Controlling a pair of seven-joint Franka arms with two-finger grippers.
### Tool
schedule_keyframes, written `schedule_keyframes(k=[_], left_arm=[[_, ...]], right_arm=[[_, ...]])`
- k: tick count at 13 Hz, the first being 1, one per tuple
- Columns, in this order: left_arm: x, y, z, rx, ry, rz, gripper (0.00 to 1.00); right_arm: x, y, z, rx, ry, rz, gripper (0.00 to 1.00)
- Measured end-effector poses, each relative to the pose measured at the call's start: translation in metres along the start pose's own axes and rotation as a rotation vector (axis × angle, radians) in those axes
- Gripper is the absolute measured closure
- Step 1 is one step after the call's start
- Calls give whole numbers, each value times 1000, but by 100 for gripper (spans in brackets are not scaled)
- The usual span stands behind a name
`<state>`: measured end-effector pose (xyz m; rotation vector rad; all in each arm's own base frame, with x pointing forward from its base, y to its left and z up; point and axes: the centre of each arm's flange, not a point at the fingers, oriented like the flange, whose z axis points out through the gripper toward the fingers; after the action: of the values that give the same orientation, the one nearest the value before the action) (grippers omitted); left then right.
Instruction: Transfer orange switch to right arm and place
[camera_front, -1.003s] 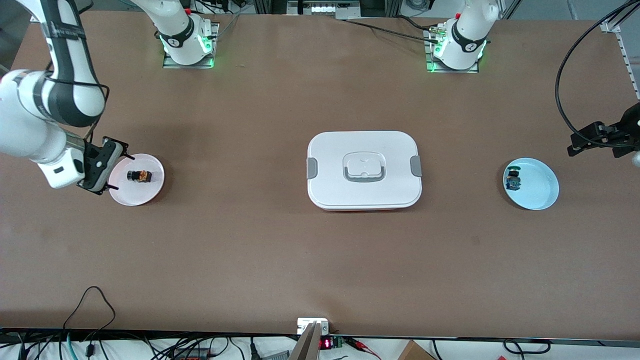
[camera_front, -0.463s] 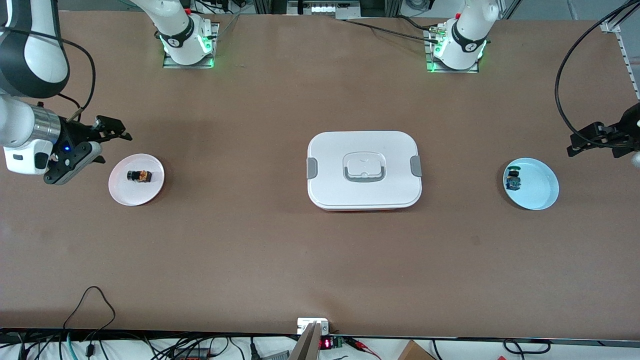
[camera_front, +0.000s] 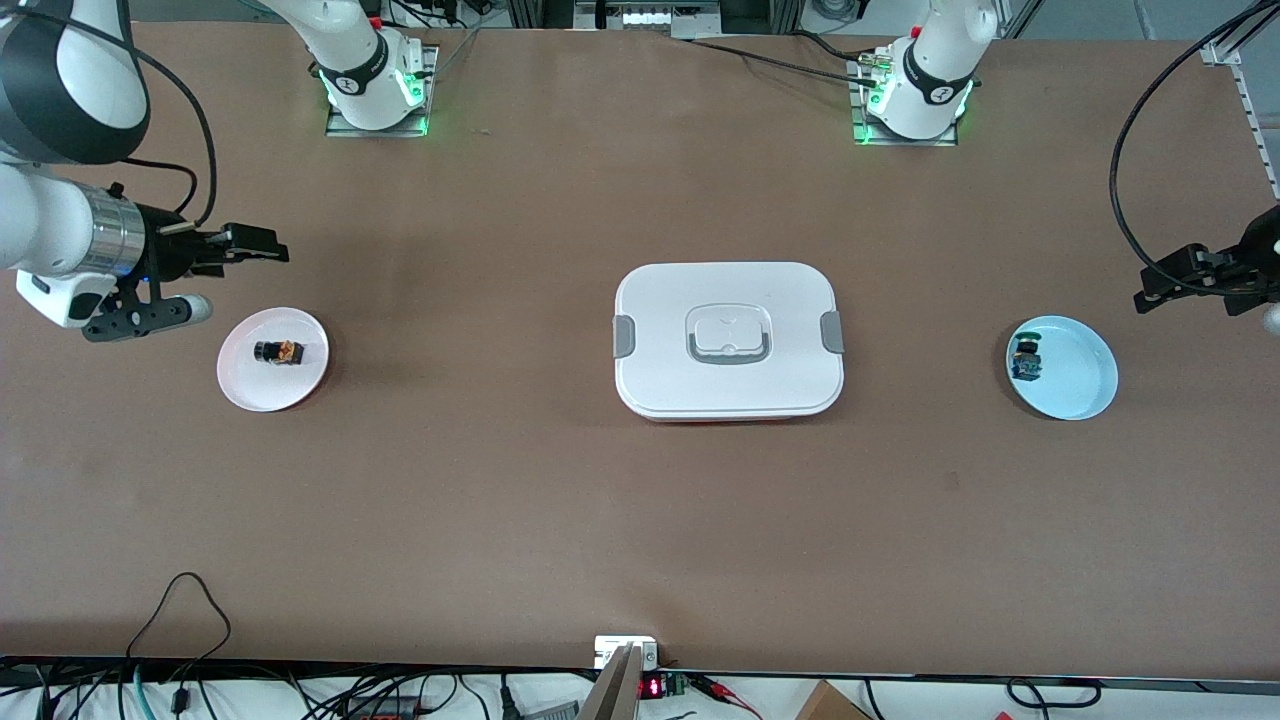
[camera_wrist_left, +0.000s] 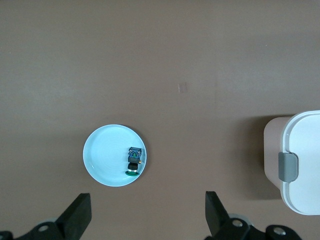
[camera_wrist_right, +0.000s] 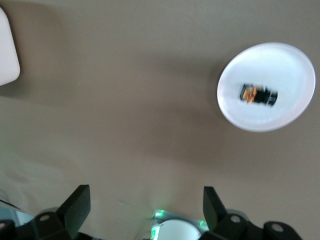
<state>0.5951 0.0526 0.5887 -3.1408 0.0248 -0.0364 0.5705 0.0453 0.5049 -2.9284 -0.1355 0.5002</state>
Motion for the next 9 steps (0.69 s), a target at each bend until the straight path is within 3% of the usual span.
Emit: schedule_keyframes(k=[2,3,5,7,9], left_arm=[[0,0,0,0,0,0,0],[0,0,0,0,0,0,0],[0,0,0,0,0,0,0],[0,0,0,0,0,0,0],[0,0,0,0,0,0,0]], right_arm=[[-6,-23,-11,-42,-8,36,0],[-6,-27,-18,-96,8,36,0],[-2,-19,-34,-193,83,30,0],[1,4,-48,-203,149,55,0],[-6,35,-60,-176,176,131,0]])
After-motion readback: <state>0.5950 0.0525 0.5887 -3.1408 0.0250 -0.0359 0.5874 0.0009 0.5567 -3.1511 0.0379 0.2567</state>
